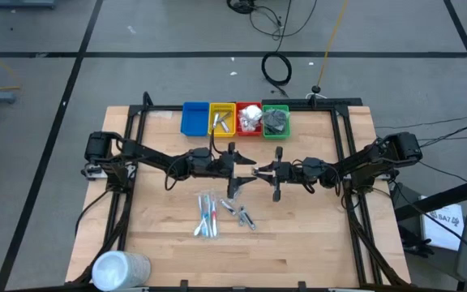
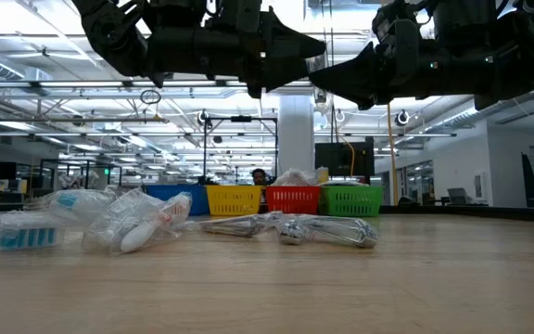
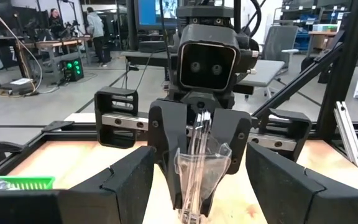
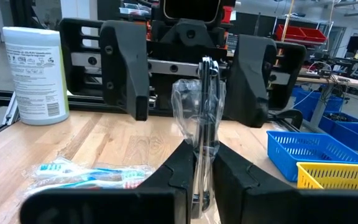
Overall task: Pick & Place Travel size toiletries
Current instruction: Put the nail cutter into the yellow bin
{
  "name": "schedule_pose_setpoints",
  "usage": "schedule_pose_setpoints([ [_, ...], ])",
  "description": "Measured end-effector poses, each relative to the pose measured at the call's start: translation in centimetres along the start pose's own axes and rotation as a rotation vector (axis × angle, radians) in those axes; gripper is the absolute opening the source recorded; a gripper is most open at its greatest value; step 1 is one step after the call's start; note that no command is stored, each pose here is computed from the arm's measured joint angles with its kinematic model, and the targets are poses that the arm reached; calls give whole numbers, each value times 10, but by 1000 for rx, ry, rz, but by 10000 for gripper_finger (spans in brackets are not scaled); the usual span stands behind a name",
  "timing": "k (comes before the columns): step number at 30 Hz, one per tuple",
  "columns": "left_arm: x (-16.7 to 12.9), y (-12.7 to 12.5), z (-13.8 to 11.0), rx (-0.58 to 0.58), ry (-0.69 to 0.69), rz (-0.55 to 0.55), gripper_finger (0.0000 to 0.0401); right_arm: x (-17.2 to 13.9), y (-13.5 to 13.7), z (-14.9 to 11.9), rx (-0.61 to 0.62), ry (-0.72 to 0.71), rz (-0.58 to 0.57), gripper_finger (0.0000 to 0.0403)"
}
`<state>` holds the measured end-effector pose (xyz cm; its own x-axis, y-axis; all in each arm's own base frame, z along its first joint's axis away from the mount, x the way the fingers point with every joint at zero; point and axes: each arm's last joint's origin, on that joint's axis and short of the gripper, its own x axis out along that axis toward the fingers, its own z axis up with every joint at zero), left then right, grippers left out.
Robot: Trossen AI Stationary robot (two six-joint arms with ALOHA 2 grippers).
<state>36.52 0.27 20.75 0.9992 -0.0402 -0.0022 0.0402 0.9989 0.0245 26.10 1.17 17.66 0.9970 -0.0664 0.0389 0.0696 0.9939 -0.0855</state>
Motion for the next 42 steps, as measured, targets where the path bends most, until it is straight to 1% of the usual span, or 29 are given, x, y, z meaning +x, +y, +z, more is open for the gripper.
schedule_pose_setpoints([
  [8,0,0,0,0,0,2,250,0,0,0,0,0,0,28],
  [12,1,1,1,1,-21,31,250,0,0,0,0,0,0,28],
  [23,1,1,0,2,-19,28,245,0,0,0,0,0,0,28],
  [26,1,1,0,9,-15,28,217,0,0,0,0,0,0,28],
  [33,1,3,0,21,-17,32,99,0,0,0,0,0,-1,28],
  [39,1,4,0,24,-17,22,19,0,0,0,2,0,-5,28],
  [40,1,4,0,28,-17,15,12,0,0,0,2,0,-5,28],
  [42,1,4,0,33,-18,5,9,0,0,0,2,0,-3,27],
])
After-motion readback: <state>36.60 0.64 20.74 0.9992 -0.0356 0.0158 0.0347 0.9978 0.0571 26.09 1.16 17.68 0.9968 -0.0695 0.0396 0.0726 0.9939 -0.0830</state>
